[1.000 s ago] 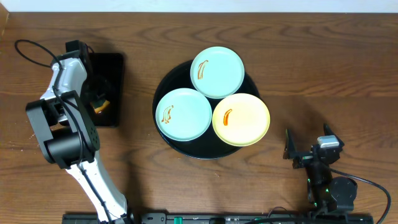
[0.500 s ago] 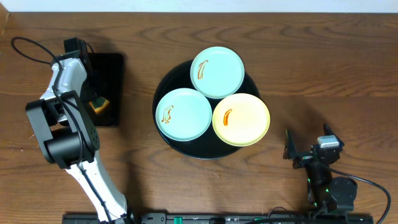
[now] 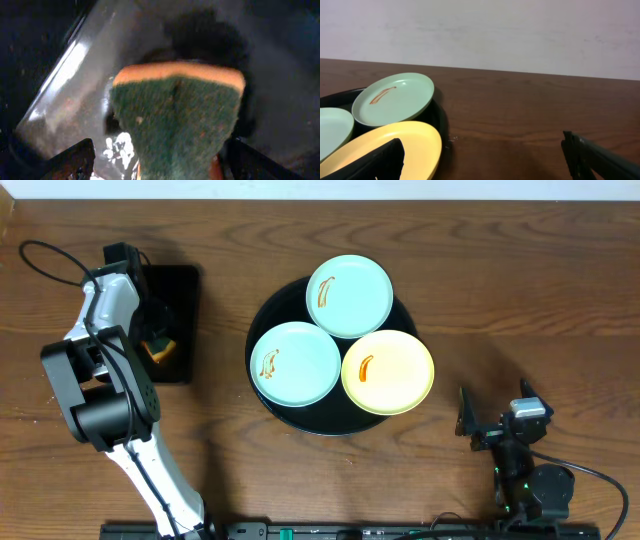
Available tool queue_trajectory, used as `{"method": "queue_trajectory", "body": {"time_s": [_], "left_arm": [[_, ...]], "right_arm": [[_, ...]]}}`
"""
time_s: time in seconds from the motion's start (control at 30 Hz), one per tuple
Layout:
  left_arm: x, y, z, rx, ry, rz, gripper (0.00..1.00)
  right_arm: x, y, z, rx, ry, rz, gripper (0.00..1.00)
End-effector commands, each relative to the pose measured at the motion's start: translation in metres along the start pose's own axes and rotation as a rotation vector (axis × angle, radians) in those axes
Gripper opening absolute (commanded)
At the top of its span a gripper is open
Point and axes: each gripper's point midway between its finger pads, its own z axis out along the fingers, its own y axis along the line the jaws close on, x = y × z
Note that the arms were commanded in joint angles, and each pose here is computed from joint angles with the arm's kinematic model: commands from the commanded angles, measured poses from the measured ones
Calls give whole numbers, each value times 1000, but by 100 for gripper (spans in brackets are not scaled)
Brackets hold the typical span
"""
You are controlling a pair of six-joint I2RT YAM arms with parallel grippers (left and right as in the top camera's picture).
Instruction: Clean dirty plates on tray and stack at the side
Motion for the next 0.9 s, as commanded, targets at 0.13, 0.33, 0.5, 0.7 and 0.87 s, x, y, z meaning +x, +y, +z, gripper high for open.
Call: {"method": "queue_trajectory", "body": {"time_s": [0.13, 0.33, 0.5, 0.7, 0.87], "left_arm": [[6, 7, 2, -26, 32, 7, 78], [2, 6, 0, -21, 17, 4, 23], [-5, 6, -14, -6, -19, -3, 10], [-18, 9, -57, 35, -115, -24, 8], [-27, 13, -108, 97, -219, -46, 8]], "right_arm": [[1, 2, 0, -7, 0, -8, 99], [1, 2, 0, -7, 0, -8, 99], [1, 2, 0, -6, 0, -8, 99], [1, 2, 0, -7, 0, -8, 99], [1, 2, 0, -6, 0, -8, 99]]}}
